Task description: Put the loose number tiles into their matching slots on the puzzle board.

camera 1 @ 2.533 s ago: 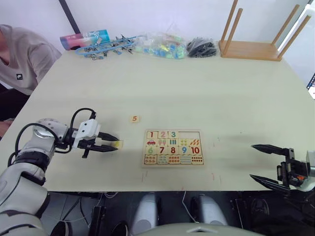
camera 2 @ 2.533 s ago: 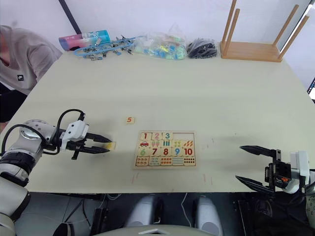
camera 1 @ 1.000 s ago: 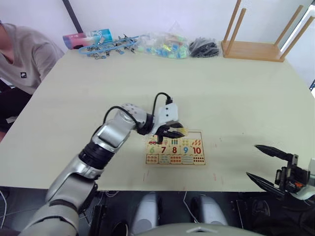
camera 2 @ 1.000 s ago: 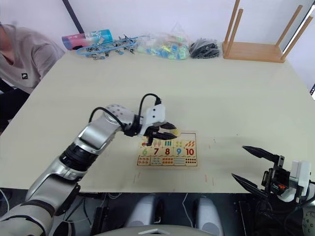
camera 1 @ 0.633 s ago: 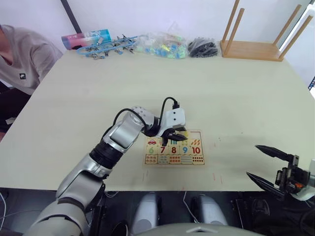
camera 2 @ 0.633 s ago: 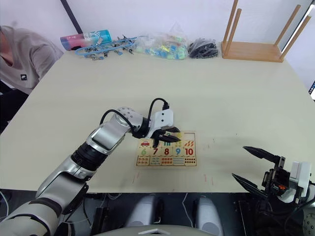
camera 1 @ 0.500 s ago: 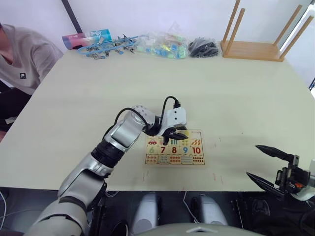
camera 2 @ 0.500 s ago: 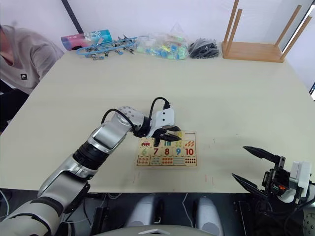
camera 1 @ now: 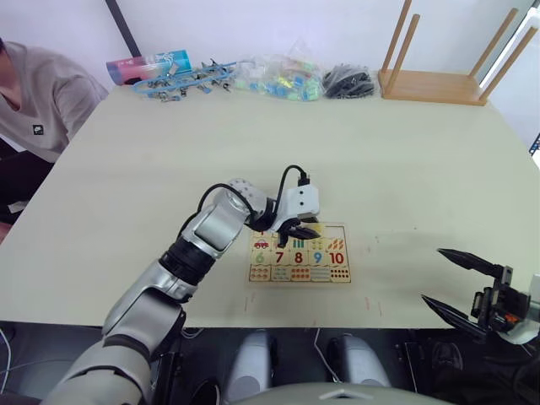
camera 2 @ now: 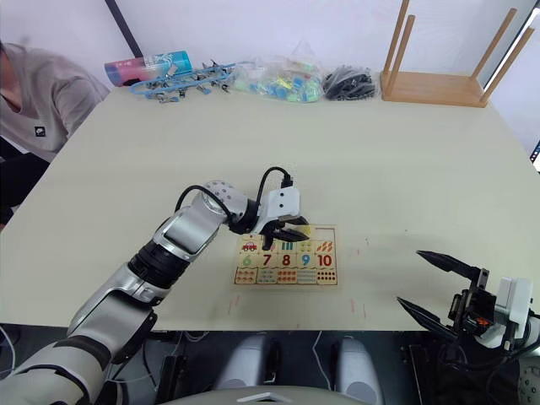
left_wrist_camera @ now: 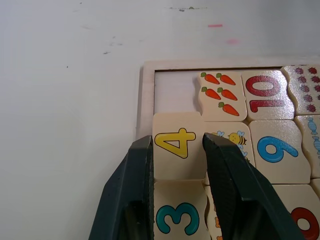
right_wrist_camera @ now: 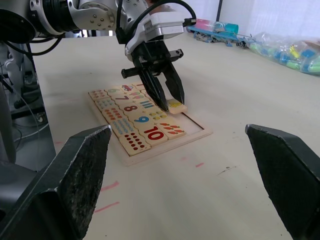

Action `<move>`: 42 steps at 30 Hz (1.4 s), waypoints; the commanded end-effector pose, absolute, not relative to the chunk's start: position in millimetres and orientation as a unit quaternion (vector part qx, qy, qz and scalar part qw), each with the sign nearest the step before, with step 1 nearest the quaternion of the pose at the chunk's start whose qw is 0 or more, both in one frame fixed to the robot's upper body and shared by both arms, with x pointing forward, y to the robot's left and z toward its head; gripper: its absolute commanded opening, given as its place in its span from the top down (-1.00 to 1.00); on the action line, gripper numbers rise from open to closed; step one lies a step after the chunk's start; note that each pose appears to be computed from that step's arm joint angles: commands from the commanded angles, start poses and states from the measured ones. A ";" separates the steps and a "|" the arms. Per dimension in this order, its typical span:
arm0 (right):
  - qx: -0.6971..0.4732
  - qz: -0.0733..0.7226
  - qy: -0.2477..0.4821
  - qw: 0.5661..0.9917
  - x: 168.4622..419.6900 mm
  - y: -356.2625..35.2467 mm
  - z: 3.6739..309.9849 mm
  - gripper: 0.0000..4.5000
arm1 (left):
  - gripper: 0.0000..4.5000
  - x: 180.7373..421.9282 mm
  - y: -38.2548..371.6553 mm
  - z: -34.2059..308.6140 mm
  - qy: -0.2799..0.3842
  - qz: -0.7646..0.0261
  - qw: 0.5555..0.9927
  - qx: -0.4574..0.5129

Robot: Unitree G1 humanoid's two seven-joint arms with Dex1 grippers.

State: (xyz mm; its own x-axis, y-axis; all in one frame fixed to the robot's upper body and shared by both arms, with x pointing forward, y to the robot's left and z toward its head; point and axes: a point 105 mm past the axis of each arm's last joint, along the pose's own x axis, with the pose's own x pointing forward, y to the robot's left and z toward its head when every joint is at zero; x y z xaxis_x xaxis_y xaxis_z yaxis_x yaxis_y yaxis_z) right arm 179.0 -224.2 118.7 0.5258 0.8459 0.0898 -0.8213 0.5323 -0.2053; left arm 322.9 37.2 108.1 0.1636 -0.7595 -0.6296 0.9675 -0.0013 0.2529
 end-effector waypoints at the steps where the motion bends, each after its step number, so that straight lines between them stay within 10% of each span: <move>1: -0.083 0.478 -0.104 0.868 177.6 -224.0 125.4 -1.00 | 0.57 323.1 31.8 120.4 0.131 -0.631 0.685 0.340; 16: -0.084 0.478 -0.104 0.868 177.6 -224.1 124.1 -1.00 | 0.57 324.7 33.1 119.2 0.130 -0.632 0.683 0.343; 25: -0.087 0.478 -0.103 0.868 177.9 -224.3 123.1 -1.00 | -0.99 329.5 32.7 120.6 0.121 -0.625 0.689 0.348; 39: -0.084 0.477 -0.105 0.869 179.2 -223.4 121.6 -1.00 | -0.99 349.9 33.7 150.2 0.092 -0.619 0.723 0.292; 42: -0.083 0.476 -0.106 0.869 179.6 -222.9 121.4 -1.00 | -0.59 355.3 33.4 151.5 0.087 -0.619 0.728 0.282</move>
